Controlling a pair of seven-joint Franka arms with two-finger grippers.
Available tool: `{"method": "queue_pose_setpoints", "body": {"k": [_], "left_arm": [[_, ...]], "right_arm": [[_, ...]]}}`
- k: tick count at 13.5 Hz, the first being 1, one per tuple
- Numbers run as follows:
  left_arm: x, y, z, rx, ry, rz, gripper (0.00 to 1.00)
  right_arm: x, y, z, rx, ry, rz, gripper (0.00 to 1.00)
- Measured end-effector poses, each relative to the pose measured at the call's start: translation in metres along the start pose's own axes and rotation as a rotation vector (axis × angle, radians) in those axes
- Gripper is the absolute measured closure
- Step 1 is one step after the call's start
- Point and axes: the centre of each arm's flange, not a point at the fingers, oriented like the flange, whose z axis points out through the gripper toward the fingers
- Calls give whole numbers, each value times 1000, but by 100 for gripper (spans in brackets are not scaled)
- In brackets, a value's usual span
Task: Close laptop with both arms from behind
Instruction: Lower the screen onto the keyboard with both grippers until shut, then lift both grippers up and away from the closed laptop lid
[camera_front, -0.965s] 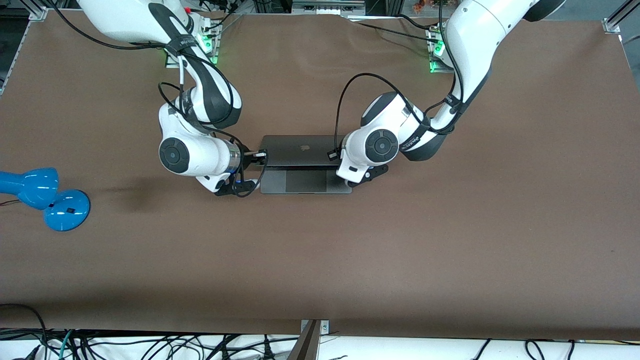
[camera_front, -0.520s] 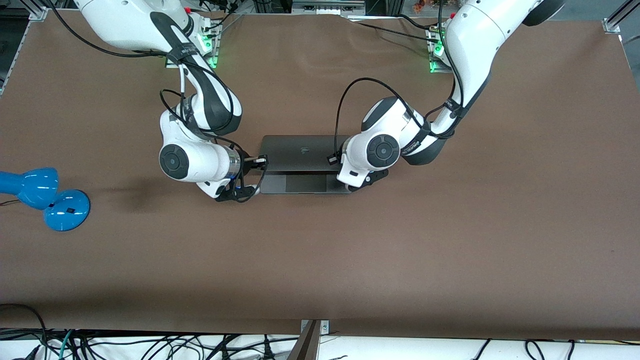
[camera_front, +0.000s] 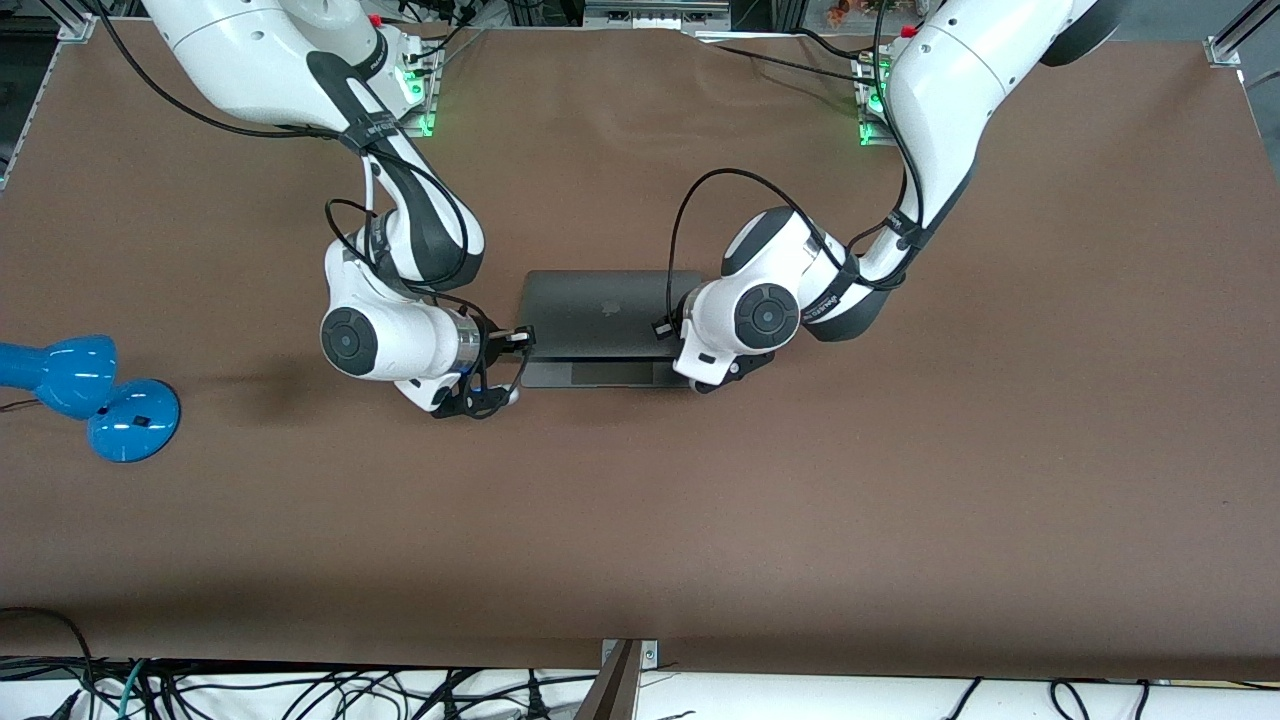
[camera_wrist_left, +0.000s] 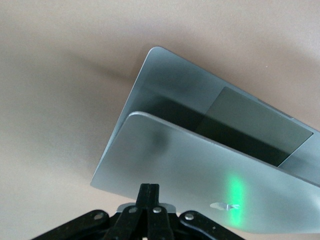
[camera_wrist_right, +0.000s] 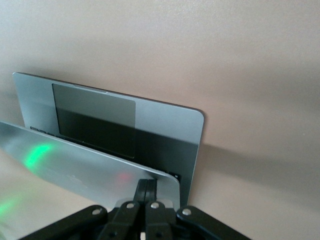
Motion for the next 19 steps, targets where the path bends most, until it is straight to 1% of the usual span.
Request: {"method": "queue_pose_setpoints", "body": {"k": [2, 5, 7, 13, 19], "left_arm": [[3, -1, 0, 1, 2, -4, 99], [8, -2, 5, 15, 35, 11, 99], [10, -1, 14, 18, 34, 12, 99], [20, 3, 46, -4, 27, 7, 99], [26, 4, 67, 3, 47, 23, 99]], "right_arm": [[2, 1, 6, 1, 7, 0, 99], [5, 0, 18, 1, 14, -2, 99], [7, 0, 22, 1, 18, -2, 99], [14, 15, 31, -6, 28, -30, 99], [21, 21, 48, -7, 54, -55, 99]]}}
